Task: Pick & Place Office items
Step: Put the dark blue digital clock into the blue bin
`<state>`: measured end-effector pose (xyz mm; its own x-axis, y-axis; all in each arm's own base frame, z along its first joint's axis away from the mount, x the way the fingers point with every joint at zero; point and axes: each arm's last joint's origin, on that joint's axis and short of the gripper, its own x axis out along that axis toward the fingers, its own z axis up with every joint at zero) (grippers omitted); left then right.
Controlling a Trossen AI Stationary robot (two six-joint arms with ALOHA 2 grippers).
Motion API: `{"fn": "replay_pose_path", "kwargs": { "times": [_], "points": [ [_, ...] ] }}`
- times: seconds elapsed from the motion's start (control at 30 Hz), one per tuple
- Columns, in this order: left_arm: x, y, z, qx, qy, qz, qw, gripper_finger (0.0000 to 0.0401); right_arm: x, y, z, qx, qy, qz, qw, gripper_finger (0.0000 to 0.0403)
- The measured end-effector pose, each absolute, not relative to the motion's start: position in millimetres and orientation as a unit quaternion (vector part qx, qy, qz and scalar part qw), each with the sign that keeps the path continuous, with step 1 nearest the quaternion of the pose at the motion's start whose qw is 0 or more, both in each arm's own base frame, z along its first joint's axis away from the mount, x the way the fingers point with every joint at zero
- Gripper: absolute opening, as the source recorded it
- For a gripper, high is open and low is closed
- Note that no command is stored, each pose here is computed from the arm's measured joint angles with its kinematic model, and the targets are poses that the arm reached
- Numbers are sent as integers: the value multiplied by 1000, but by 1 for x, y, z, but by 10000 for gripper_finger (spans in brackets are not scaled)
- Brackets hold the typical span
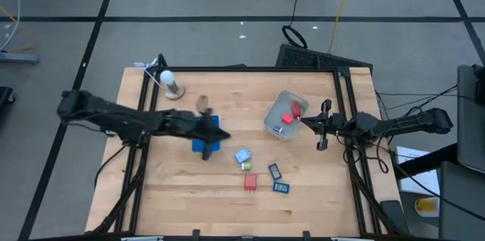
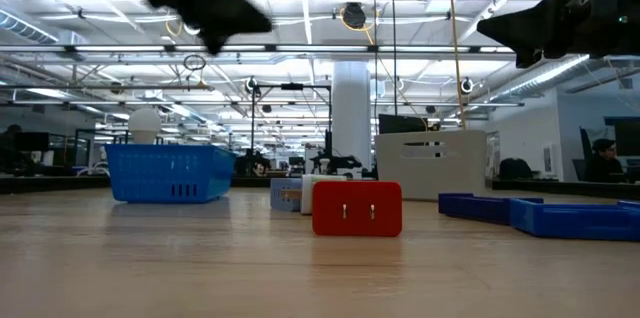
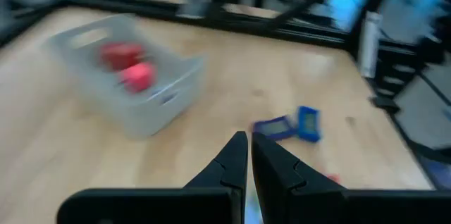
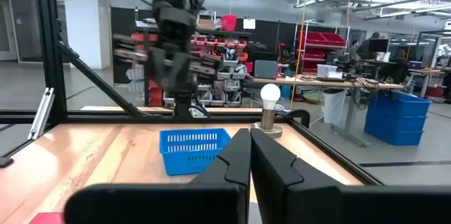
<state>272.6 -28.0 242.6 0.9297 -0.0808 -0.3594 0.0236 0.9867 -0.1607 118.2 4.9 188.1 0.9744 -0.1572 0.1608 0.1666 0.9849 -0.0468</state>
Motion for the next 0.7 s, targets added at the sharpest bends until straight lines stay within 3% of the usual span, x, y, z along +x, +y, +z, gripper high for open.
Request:
{"fn": "replay_pose_path", "kwargs": {
  "times": [0.17, 0.37, 0.7],
  "points": [
    [336, -43, 248, -45, 223, -96, 969, 21, 118, 5, 188, -29, -78, -82, 993, 1],
    [394, -43, 235, -46, 280, -121, 951, 21, 118, 5, 188, -17, -79, -80, 993, 1],
    [464, -48, 214, 20, 351, -158, 923, 22, 118, 5, 188, -17, -79, -80, 993, 4]
  ]
}}
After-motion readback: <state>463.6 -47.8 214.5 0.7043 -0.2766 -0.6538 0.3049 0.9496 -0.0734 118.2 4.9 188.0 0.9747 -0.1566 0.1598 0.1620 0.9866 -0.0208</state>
